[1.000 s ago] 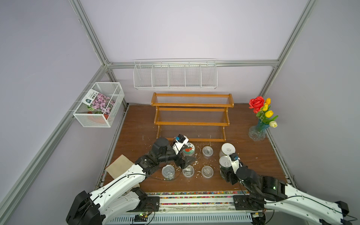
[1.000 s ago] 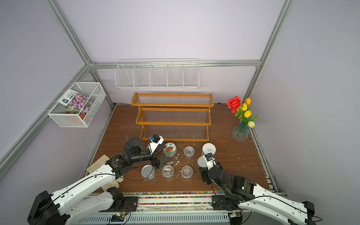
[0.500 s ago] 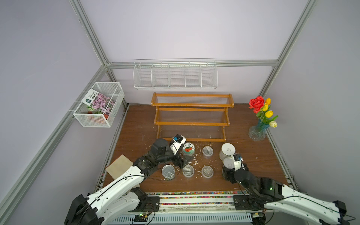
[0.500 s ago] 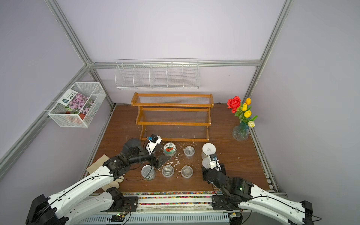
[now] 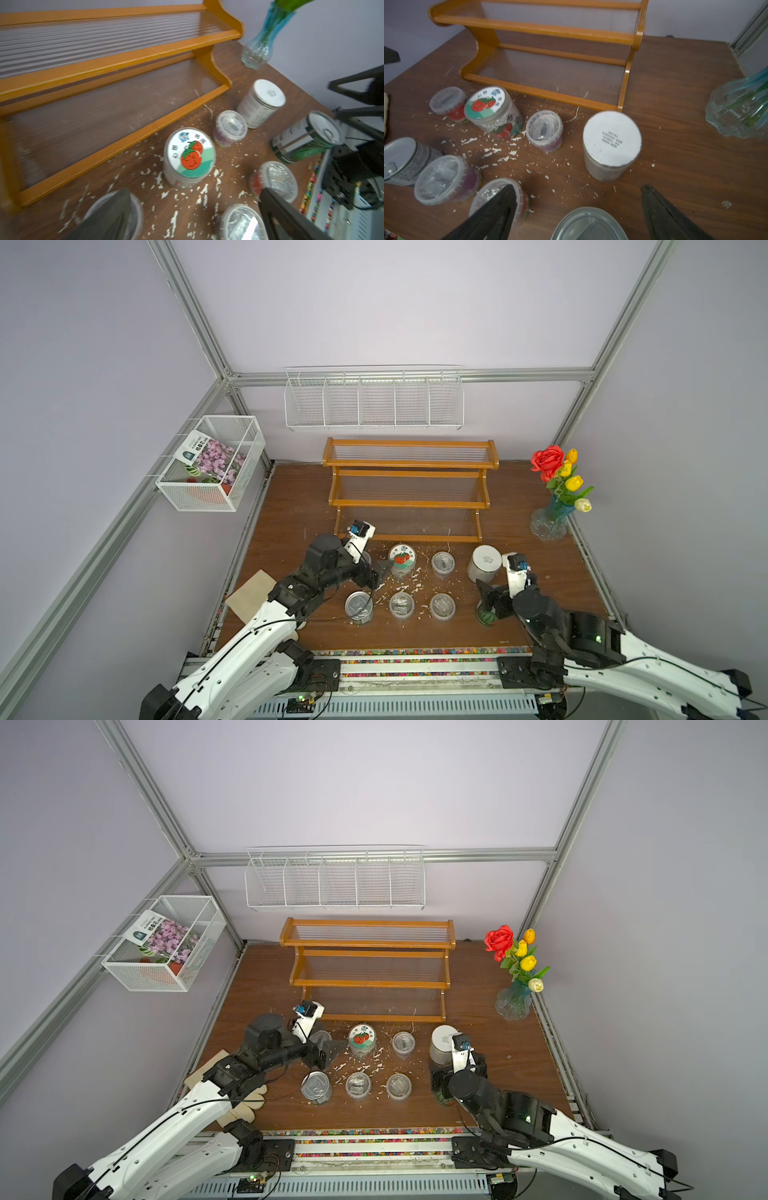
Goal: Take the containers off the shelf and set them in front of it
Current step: Place the container at the center of the board, then reset both arms
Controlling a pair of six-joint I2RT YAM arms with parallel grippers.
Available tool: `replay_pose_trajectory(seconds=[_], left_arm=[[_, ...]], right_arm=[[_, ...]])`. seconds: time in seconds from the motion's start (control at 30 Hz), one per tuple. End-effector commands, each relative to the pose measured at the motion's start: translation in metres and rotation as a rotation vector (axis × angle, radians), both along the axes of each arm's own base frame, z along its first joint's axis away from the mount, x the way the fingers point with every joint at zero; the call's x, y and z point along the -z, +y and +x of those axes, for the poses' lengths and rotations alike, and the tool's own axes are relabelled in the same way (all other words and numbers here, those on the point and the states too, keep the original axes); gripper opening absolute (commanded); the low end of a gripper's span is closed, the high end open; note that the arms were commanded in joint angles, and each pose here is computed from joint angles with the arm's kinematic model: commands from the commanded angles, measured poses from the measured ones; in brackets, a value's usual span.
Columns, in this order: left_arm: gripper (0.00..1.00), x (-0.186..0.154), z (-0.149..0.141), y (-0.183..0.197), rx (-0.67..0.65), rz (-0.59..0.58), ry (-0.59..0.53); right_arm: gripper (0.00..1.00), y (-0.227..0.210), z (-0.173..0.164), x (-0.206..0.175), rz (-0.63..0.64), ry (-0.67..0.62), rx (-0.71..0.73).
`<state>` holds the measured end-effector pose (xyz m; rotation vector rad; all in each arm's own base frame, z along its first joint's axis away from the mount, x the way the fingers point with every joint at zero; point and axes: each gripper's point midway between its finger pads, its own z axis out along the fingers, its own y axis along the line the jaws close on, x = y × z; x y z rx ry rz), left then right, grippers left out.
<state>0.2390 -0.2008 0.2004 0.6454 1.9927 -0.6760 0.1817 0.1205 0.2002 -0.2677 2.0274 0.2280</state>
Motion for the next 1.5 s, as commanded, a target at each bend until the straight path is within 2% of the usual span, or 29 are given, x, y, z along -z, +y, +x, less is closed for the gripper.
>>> replay_pose_trajectory(seconds=[0.0,0.1,0.27,0.37,0.5,0.6,0.87,1.1,1.47], left_arm=[[0.99,0.004,0.023,0.049,-0.262,0.035,0.002],[0.99,0.012,0.041,0.094,-0.471,0.01,0.012],[1.0,0.035,0.066,0.163,-0.752,-0.052,0.026],[0.99,0.039,0.081,0.187,-0.855,-0.04,0.002],[1.0,0.047,0.106,0.199,-0.902,0.007,-0.007],[1.0,0.049,0.122,0.214,-0.97,0.032,-0.064],[1.0,0.068,0.15,0.23,-1.013,0.086,-0.188],[1.0,0.061,0.159,0.232,-1.005,0.1,-0.29],[1.0,0.072,0.162,0.225,-0.924,0.061,-0.288]], right_arm=[[0.97,-0.013,0.014,-0.024,-0.07,-0.044,0.06],[0.97,-0.038,0.03,-0.015,-0.059,0.029,0.142],[0.97,-0.083,0.066,-0.004,0.087,0.051,0.275],[0.97,-0.11,0.09,0.003,0.157,0.008,0.359],[0.97,-0.132,0.116,0.025,0.085,-0.027,0.417],[0.97,-0.138,0.133,0.042,0.102,-0.056,0.431],[0.97,-0.153,0.176,0.068,0.07,-0.158,0.492],[0.97,-0.158,0.194,0.079,0.023,-0.195,0.486],[0.97,-0.155,0.199,0.086,0.027,-0.179,0.462]])
